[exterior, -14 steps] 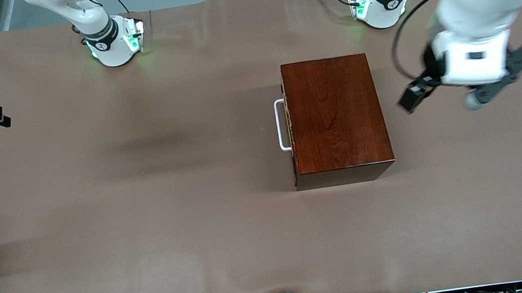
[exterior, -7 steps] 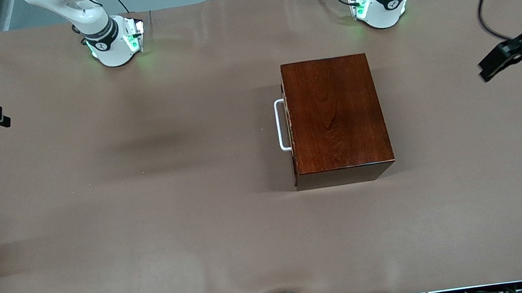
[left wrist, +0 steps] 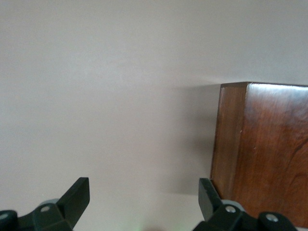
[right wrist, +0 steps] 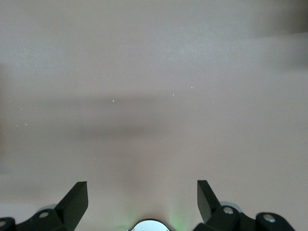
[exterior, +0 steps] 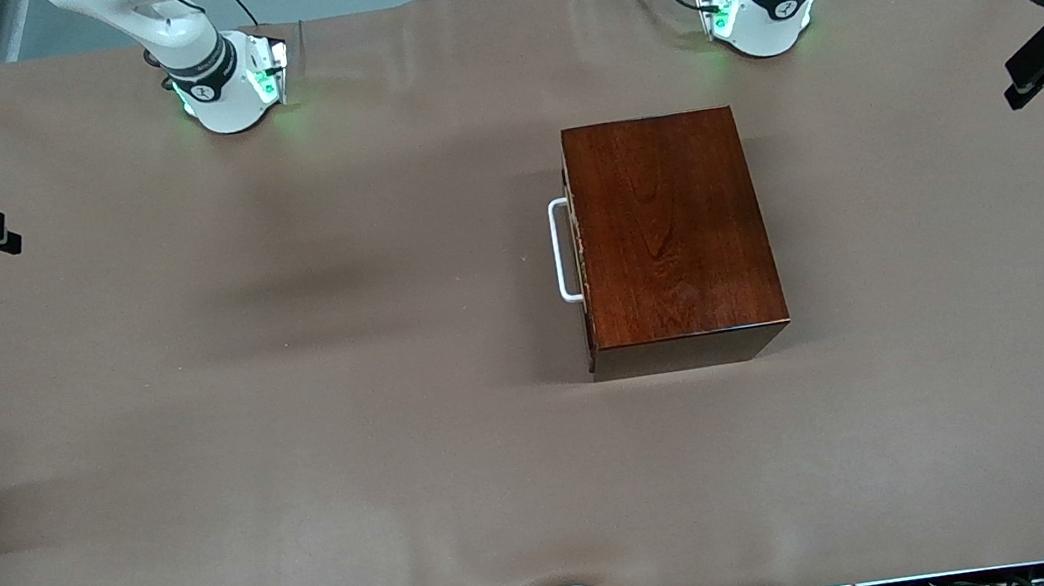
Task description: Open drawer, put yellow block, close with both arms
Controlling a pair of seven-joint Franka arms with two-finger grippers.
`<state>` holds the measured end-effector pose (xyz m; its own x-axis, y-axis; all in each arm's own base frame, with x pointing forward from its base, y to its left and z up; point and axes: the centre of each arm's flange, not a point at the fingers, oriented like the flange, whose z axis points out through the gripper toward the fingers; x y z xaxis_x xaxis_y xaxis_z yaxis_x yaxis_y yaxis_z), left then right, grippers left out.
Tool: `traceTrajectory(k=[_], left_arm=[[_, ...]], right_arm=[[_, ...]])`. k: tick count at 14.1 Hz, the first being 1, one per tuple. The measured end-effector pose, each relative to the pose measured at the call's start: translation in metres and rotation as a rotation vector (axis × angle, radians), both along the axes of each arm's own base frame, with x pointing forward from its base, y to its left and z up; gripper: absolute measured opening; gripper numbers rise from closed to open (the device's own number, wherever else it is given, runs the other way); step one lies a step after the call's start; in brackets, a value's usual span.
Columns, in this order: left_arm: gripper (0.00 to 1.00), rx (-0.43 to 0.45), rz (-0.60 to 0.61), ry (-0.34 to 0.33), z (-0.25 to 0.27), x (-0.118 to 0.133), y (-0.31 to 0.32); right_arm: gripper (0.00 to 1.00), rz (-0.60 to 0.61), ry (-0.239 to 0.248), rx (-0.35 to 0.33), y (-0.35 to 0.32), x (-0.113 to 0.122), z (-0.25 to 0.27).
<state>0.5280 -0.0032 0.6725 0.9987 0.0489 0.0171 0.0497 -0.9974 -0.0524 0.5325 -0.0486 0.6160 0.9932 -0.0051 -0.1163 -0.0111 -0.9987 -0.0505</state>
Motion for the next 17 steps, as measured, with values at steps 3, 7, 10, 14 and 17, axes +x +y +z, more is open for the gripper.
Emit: traceTrajectory(k=[3, 7, 10, 14, 17], left_arm=[[1.0, 0.008, -0.027, -0.002, 0.0, -0.013, -0.012], [1.0, 0.004, -0.049, -0.008, 0.004, -0.02, -0.025], [1.0, -0.027, -0.053, -0.025, 0.011, -0.02, -0.029], [1.0, -0.035, -0.054, -0.023, 0.012, -0.021, -0.03], [1.0, -0.035, -0.054, -0.008, 0.011, -0.022, -0.03]], right_arm=[[1.0, 0.0, 0.0, 0.0, 0.0, 0.0, 0.0], [1.0, 0.0, 0.0, 0.0, 0.0, 0.0, 0.0], [1.0, 0.0, 0.001, 0.0, 0.0, 0.0, 0.0], [1.0, 0.0, 0.001, 0.0, 0.0, 0.0, 0.0], [1.0, -0.002, 0.001, 0.0, -0.001, 0.0, 0.0]])
